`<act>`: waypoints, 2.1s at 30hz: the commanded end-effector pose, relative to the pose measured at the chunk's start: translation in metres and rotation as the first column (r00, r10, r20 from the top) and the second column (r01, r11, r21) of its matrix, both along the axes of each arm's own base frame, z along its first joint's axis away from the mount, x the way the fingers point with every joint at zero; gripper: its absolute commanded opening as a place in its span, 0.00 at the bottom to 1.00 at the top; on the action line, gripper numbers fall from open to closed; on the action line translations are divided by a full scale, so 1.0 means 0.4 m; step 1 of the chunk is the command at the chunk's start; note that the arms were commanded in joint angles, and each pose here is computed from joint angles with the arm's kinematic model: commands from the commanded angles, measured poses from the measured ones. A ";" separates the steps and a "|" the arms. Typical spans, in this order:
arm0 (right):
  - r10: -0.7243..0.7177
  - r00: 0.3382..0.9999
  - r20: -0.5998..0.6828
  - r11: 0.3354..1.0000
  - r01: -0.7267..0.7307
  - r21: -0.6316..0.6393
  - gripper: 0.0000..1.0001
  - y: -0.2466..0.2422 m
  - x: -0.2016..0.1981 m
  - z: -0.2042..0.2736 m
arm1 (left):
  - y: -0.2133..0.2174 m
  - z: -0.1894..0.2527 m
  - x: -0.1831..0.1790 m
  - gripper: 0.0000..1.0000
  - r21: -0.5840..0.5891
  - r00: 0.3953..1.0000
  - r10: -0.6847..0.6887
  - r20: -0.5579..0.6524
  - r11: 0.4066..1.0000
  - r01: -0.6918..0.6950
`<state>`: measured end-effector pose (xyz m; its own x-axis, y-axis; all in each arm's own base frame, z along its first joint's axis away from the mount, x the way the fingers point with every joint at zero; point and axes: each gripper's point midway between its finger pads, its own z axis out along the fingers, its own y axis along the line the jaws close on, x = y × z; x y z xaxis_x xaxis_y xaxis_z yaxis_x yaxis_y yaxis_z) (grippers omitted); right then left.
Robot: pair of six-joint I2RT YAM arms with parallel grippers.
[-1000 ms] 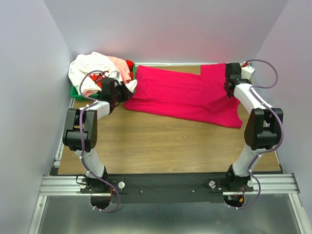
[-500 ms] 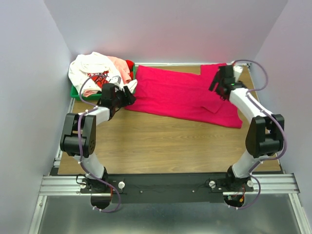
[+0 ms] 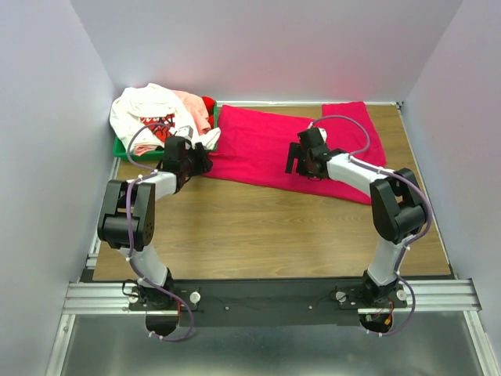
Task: Fold and stack the t-shirts
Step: Fold the tshirt
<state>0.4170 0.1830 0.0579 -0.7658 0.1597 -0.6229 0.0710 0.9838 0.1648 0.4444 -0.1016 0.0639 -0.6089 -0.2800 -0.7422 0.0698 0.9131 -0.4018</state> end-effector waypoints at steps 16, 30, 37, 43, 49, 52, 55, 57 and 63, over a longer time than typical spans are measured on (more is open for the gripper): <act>-0.048 0.980 -0.194 0.999 0.047 -0.009 0.96 -0.047 -0.185 -0.180 | 0.017 -0.011 -0.062 0.62 0.083 0.999 0.035 -0.035 0.996 -0.032; -0.074 0.961 -0.266 0.997 0.076 -0.004 0.95 -0.112 -0.394 -0.202 | -0.028 0.059 -0.187 0.62 0.077 0.999 0.045 0.032 0.996 -0.047; -0.075 0.963 -0.257 0.996 0.084 0.027 0.94 -0.114 -0.461 -0.171 | -0.160 0.135 -0.173 0.62 0.027 0.993 -0.048 0.104 0.999 0.045; -0.094 0.979 -0.181 0.994 0.104 0.045 0.94 -0.128 -0.457 -0.085 | -0.254 0.066 -0.148 0.62 -0.058 0.983 -0.169 0.074 0.983 0.173; -0.166 0.982 -0.089 0.986 0.166 0.000 0.99 -0.172 -0.435 0.010 | -0.281 -0.033 -0.164 0.61 -0.088 0.975 -0.220 0.002 0.972 0.219; -0.227 0.972 -0.067 0.972 0.222 -0.080 1.00 -0.226 -0.439 0.031 | -0.261 -0.080 -0.192 0.62 -0.062 0.977 -0.208 -0.037 0.977 0.206; -0.283 0.958 -0.055 0.955 0.276 -0.111 1.00 -0.274 -0.428 0.040 | -0.235 -0.098 -0.207 0.62 -0.035 0.983 -0.176 -0.050 0.984 0.174; -0.329 0.943 -0.055 0.941 0.322 -0.107 1.00 -0.309 -0.419 0.044 | -0.214 -0.112 -0.223 0.62 -0.016 0.987 -0.149 -0.061 0.989 0.149; -0.403 0.914 -0.042 0.912 0.397 -0.102 1.00 -0.370 -0.391 0.062 | -0.184 -0.139 -0.268 0.62 -0.011 0.990 -0.116 -0.086 0.993 0.115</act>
